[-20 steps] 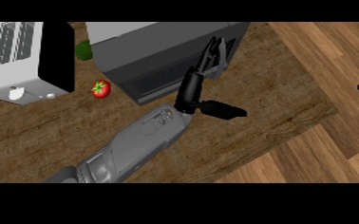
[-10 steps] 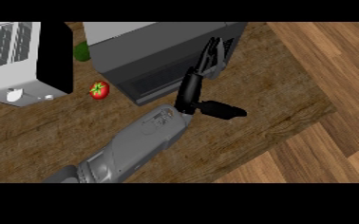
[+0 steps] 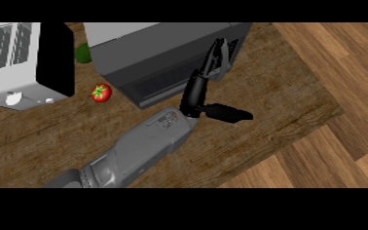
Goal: Pick up the milk, place it into the microwave and close the microwave
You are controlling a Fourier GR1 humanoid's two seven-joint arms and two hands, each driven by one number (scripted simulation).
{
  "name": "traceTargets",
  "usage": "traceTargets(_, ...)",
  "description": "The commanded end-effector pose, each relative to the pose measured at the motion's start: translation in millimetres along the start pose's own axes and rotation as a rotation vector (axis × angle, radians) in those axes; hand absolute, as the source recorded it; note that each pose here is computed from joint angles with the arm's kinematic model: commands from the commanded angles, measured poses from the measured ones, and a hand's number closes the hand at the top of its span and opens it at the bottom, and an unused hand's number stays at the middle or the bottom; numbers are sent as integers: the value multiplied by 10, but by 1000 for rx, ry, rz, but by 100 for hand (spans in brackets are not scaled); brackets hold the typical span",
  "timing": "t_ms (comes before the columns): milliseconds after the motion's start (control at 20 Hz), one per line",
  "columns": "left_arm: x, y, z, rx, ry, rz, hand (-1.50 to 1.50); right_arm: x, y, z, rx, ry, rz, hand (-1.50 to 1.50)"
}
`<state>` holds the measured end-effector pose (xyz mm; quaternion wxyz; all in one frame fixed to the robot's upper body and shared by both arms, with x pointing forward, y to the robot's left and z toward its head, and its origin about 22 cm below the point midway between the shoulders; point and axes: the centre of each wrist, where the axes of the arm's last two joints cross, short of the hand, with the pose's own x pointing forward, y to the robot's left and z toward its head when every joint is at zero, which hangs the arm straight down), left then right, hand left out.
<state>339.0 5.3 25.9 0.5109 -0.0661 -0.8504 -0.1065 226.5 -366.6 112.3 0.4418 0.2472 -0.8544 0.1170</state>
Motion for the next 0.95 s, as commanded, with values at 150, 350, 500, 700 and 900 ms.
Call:
traceTargets(150,3,45,-140,43,120,41,150,38,-22,-39,6,-2,-10,-150)
traceTargets(350,-129,173,-168,11,101,-139,-150,66,-39,-65,9,3,-4,-150)
traceTargets(500,-221,596,-258,77,69,-338,-150,75,-49,-34,-2,14,-6,-150)
traceTargets(700,-239,619,-281,111,122,-357,-150,115,-67,-25,-19,7,1,-150)
traceTargets(900,-228,565,-309,102,133,-378,-150,165,-75,-13,-12,18,12,-150)
